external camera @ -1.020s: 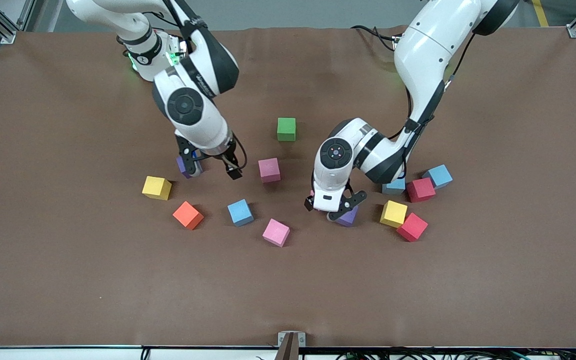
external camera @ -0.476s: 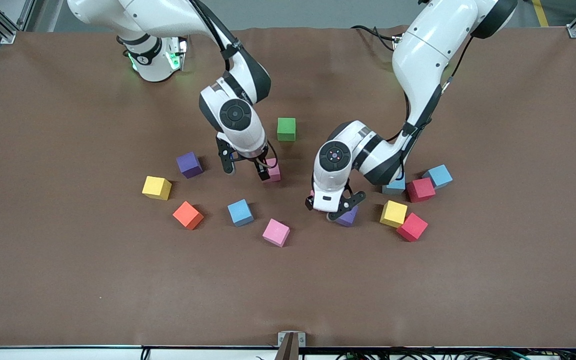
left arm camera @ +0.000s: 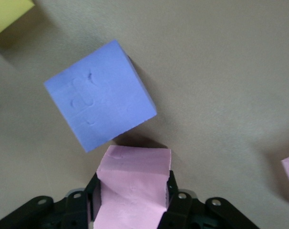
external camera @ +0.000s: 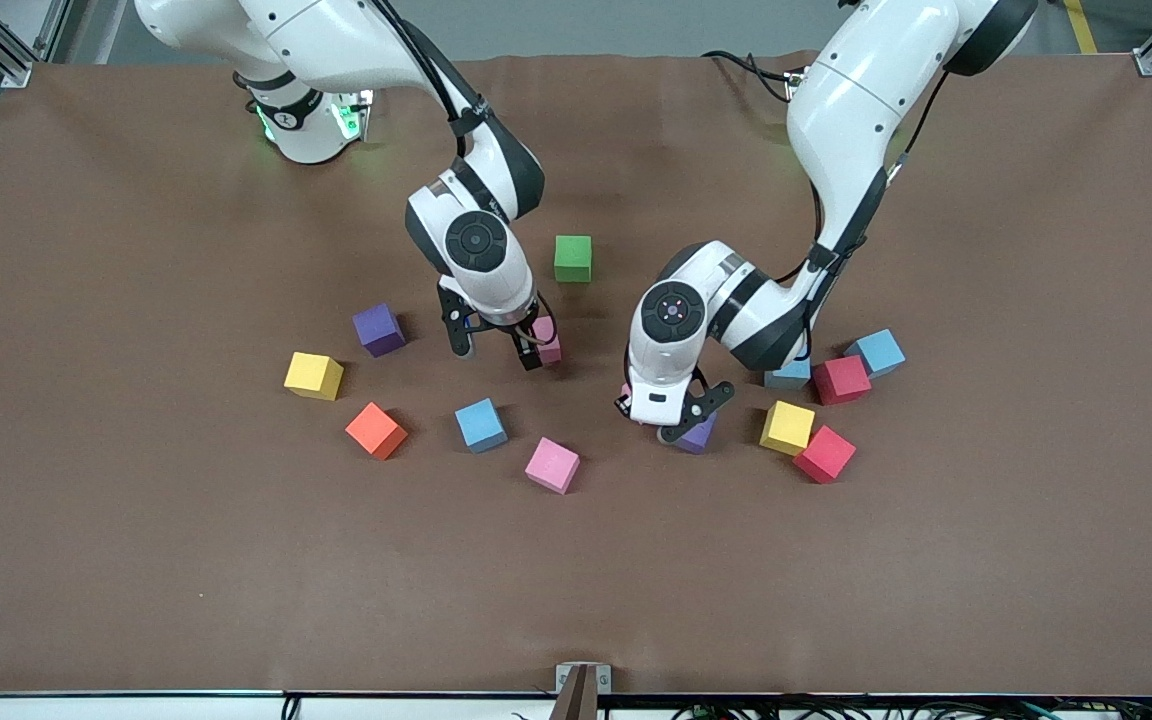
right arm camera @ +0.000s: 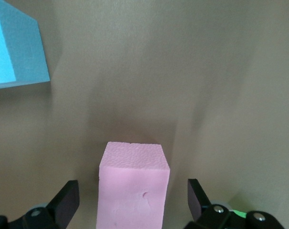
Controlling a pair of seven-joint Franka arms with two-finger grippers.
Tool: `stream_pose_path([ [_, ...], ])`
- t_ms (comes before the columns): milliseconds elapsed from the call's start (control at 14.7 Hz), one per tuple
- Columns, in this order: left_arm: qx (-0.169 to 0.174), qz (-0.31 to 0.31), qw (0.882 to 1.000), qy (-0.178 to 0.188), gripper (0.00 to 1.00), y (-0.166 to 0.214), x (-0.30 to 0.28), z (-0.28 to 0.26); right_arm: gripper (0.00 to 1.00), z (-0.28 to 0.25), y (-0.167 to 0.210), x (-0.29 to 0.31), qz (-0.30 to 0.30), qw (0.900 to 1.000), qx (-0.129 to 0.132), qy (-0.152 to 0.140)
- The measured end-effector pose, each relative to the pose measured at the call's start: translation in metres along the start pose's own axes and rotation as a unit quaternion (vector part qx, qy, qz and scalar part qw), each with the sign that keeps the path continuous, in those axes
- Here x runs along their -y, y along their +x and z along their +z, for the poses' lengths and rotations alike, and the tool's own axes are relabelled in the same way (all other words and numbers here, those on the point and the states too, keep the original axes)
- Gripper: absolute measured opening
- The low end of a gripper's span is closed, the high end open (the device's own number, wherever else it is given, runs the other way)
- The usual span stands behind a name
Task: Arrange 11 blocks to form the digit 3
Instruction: 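Place the pink cubes on either side of the green cube with both grippers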
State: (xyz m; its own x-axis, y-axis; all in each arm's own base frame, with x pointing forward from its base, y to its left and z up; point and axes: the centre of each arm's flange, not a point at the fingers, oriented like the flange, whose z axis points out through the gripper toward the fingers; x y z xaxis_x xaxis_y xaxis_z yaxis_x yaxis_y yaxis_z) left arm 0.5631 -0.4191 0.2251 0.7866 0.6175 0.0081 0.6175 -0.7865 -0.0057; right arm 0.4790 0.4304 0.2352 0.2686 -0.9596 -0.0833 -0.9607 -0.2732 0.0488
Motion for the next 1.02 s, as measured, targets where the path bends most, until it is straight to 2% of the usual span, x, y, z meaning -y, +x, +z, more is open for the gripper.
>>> stream_pose_path([
  [272,-0.011,-0.050,0.999,-0.009,0.53,-0.017,0.015,-0.045,1.00,0.020,-0.007,-0.003,0.002,1.000,-0.010,0.002],
  [408,-0.011,-0.087,0.996,-0.005,0.53,-0.042,0.034,-0.064,1.00,0.027,-0.009,-0.005,0.004,1.000,-0.012,0.002],
  [476,-0.012,-0.108,0.994,0.000,0.53,-0.059,0.045,-0.070,0.95,0.029,-0.010,-0.005,0.004,1.000,-0.013,0.001],
  [680,-0.012,-0.178,0.984,0.027,0.53,-0.108,0.073,-0.061,0.64,0.028,-0.008,-0.004,0.006,1.000,-0.015,0.004],
  [748,-0.011,-0.203,0.978,0.038,0.53,-0.123,0.081,-0.053,0.57,0.026,-0.007,-0.002,0.009,1.000,-0.015,0.005],
  [1020,-0.016,-0.314,0.947,0.064,0.53,-0.165,0.101,-0.031,0.57,0.014,0.017,0.000,0.027,0.999,-0.019,0.005],
])
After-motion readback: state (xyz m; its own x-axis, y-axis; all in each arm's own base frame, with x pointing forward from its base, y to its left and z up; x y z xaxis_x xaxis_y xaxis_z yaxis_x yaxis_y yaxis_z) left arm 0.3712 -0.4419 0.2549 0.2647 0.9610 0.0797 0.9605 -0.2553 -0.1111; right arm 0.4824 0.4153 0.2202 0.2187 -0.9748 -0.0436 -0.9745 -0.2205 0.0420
